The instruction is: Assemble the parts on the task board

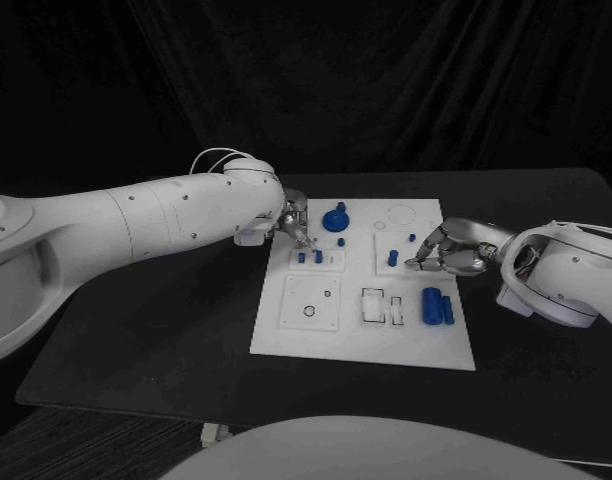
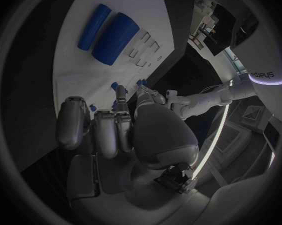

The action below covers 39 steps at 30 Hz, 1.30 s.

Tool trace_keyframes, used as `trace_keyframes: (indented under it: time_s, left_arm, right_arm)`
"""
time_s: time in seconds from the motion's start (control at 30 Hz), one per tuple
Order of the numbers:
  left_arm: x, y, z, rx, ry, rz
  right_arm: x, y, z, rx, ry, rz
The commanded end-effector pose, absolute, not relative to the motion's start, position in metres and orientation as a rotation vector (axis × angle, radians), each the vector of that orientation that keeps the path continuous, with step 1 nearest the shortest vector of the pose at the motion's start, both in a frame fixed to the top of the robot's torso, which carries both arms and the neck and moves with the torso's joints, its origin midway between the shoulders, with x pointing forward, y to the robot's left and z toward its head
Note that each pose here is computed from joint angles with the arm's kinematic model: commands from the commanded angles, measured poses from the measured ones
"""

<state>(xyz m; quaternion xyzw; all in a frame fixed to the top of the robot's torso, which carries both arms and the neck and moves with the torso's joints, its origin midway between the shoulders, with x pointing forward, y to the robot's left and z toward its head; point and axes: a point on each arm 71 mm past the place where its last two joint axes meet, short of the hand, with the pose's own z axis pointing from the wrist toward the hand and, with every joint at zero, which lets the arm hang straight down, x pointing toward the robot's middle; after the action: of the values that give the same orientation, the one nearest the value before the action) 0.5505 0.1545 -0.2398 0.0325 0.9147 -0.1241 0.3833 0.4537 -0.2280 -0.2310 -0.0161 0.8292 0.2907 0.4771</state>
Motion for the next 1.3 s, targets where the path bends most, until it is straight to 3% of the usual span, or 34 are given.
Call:
trace_keyframes:
  time_s: [0.03,1.3]
  left_arm:
    - [0.553,0.151,-0.234,0.076,2.244,-0.427]
    - [0.525,0.195,-0.209,0.024,2.077,-0.559]
  right_arm:
    - [0.453,-0.229,-0.233,-0.037,2.038,0.701]
    - [0.452,-0.236,-0.231,-0.024,2.024,0.696]
